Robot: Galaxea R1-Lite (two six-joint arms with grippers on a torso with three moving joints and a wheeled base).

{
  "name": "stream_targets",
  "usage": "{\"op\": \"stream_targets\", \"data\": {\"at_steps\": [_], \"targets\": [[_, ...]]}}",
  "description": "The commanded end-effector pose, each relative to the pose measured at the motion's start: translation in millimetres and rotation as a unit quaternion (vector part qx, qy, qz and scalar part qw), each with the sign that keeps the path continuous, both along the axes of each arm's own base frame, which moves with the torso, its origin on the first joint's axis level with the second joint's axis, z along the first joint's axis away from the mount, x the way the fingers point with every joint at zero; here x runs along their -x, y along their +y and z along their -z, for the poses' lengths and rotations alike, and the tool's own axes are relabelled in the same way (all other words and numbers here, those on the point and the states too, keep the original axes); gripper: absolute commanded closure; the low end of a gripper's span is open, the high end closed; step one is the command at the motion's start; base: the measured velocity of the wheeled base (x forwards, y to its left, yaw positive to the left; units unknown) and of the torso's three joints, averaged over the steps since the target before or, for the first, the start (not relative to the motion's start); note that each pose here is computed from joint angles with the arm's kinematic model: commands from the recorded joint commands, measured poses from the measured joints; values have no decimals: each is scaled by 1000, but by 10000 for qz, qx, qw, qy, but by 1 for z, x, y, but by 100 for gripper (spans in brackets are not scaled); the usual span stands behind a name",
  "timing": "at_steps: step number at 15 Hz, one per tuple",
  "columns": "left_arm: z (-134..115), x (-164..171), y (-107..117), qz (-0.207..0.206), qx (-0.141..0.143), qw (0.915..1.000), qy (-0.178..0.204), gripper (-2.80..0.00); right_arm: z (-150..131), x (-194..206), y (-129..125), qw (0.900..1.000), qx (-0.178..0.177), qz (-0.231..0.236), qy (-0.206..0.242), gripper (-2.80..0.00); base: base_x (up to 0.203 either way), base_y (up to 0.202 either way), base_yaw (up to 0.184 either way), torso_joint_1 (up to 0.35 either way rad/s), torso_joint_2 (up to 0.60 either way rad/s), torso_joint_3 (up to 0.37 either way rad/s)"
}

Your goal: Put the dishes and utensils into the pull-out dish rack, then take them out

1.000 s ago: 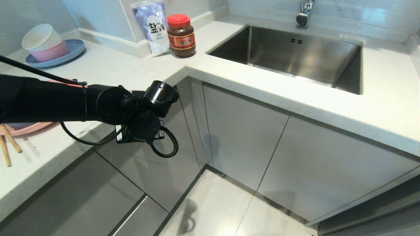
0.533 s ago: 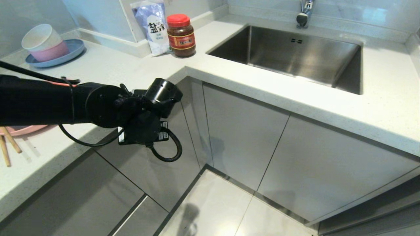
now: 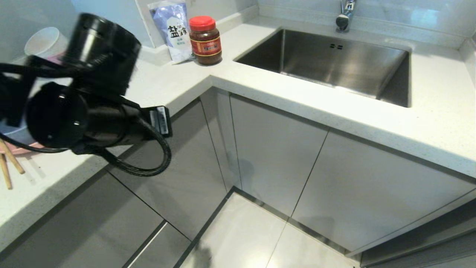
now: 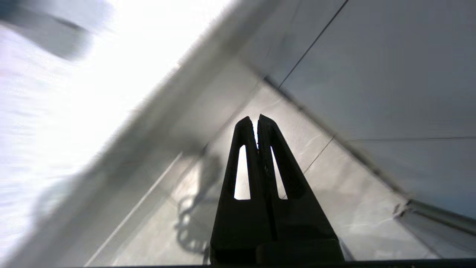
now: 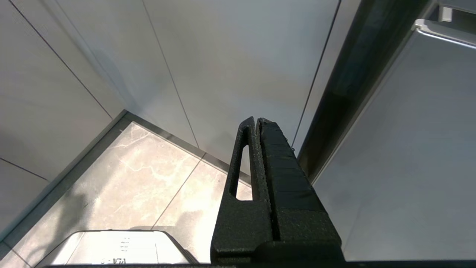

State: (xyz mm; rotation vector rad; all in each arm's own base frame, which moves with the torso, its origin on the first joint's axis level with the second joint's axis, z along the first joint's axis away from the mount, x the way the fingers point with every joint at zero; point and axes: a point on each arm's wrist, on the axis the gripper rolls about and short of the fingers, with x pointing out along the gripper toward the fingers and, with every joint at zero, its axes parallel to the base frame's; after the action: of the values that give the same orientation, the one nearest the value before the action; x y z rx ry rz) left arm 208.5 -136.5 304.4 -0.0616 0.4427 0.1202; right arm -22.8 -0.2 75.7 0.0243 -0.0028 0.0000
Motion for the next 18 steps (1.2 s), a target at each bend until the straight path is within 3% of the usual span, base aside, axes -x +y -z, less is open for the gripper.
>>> {"op": "stream_targets", "data": {"at_steps": [1,5,8,10,15,18], "targets": [[-39,41,38,-31,320,9967,-742,0,0,0,0,10000,-1,-7,-8,0,0,0,0,0,0,0],[-74,89,90,-177,178,9824,-1851,0,0,0,0,10000,-1,0,-16,0,0,0,0,0,0,0],[-82,138,128,-820,-138,9664,-2431,0,0,0,0,10000,-1,-3,-15,0,0,0,0,0,0,0],[-77,177,141,-893,-229,9573,-2739,0,0,0,0,10000,-1,0,-15,0,0,0,0,0,0,0],[-20,289,143,-184,-42,9529,-3028,0,0,0,0,10000,-1,-5,-9,0,0,0,0,0,0,0],[44,311,136,22,-28,9571,-2897,0,0,0,0,10000,-1,-2,-7,0,0,0,0,0,0,0]]}}
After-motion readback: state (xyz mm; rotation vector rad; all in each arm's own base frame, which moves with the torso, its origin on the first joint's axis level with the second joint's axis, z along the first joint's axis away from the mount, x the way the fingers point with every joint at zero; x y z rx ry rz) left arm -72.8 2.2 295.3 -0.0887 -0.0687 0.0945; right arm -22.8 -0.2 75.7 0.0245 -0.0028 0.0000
